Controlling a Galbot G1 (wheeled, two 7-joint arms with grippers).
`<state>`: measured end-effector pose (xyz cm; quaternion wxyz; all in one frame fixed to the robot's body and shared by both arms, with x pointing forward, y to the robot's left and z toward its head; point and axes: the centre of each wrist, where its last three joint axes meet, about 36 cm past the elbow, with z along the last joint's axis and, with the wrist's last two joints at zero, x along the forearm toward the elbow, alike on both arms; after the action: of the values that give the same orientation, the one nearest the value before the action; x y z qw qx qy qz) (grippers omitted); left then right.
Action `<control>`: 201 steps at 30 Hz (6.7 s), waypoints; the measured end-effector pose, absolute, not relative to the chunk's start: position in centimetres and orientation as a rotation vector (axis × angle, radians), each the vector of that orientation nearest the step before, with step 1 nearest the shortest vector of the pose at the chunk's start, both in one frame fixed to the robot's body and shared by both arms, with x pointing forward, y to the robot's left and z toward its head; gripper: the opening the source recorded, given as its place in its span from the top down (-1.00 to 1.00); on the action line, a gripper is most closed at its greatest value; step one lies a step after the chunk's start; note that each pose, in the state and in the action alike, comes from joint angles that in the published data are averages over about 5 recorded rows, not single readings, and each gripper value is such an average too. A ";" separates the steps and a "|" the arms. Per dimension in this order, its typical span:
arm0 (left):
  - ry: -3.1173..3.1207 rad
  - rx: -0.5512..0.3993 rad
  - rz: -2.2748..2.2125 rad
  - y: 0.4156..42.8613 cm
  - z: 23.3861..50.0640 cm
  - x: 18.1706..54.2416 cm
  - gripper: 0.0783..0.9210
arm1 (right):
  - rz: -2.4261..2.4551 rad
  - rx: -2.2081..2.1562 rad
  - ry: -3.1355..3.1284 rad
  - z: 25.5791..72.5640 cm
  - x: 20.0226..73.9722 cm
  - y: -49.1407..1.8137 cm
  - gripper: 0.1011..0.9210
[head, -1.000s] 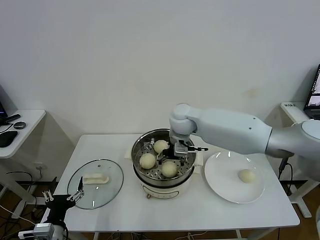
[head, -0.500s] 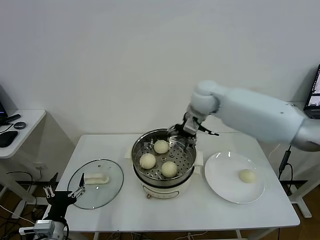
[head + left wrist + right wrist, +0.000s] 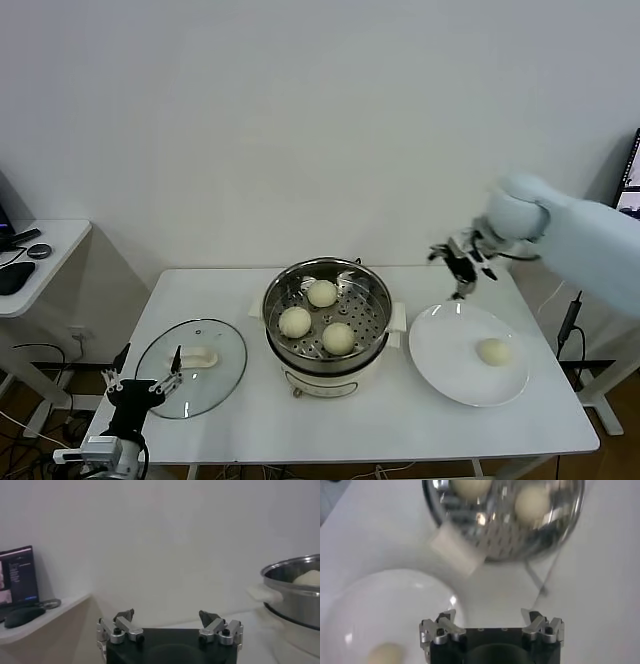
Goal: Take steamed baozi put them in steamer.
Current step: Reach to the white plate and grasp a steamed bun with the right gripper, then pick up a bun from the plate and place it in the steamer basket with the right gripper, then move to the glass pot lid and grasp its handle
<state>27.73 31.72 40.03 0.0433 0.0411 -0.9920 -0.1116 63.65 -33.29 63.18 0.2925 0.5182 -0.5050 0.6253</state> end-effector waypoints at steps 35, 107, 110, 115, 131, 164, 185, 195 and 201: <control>-3.001 0.141 -0.349 31.5 39.3 26.6 -0.77 | 1.409 1.200 -1.242 46.6 62.0 -44.3 -0.58; -3.048 0.186 -0.331 32.3 40.8 27.2 -0.77 | 1.546 1.346 -1.443 60.4 62.9 -13.7 0.11; -3.051 0.184 -0.330 32.2 40.9 27.2 -0.77 | 1.547 1.340 -1.442 59.5 63.1 -13.5 0.11; -3.052 0.184 -0.331 32.2 40.9 27.2 -0.77 | 1.551 1.333 -1.445 58.5 63.4 -13.2 0.04; -3.058 0.191 -0.337 32.6 41.2 27.3 -0.77 | 1.484 1.322 -1.558 60.9 62.4 -14.5 -0.76; -3.170 0.141 -0.301 30.2 38.9 27.7 -0.77 | 0.545 0.971 -3.273 44.5 44.7 -27.0 -0.76; -2.664 -0.071 -1.662 34.7 32.7 29.2 -0.77 | 0.322 -0.083 -3.324 35.3 28.6 -37.2 -0.76; -2.230 -0.291 -2.156 37.8 30.4 31.9 -0.77 | 0.328 -0.212 -3.271 34.3 25.5 -37.7 -0.76; -2.125 -0.324 -2.255 39.3 29.5 33.9 -0.77 | 0.333 -0.255 -3.251 34.1 24.4 -37.5 -0.76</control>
<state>33.86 39.26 29.48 0.0130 -0.1040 -0.6820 -0.7238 24.39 -37.55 34.12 -0.0682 -0.0775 -0.9895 0.1014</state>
